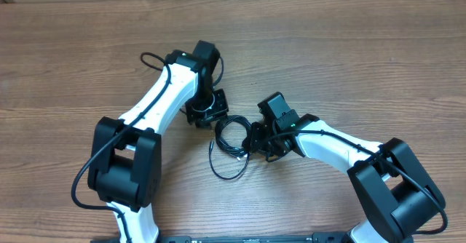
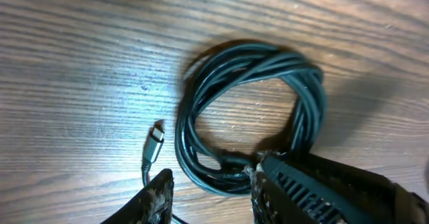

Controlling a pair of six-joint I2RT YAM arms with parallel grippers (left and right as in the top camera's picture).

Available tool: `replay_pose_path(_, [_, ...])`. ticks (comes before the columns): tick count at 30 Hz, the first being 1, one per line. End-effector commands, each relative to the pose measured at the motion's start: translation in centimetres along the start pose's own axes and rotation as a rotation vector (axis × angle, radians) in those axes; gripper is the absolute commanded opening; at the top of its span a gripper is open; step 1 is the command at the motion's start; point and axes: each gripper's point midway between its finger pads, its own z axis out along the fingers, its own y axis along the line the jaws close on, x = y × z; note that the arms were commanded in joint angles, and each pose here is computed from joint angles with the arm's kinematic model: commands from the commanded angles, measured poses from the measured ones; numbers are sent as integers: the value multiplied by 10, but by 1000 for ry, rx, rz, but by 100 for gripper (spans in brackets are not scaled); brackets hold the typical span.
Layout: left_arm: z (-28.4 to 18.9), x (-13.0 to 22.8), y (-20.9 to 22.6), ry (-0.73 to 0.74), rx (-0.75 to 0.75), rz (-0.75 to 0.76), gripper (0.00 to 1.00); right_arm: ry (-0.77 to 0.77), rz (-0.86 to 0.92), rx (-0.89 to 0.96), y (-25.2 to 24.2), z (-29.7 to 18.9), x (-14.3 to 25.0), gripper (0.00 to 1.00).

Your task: Untangle cables

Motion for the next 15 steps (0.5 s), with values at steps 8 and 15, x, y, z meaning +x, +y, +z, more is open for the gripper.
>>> replay_pose_path(8, [43,16,16,-44,-152,-38,31,12,0,7,-3,3,4,24])
replay_pose_path(15, [53,10,14,-69,-115,-32,28,13,1,9,-3,3,4,24])
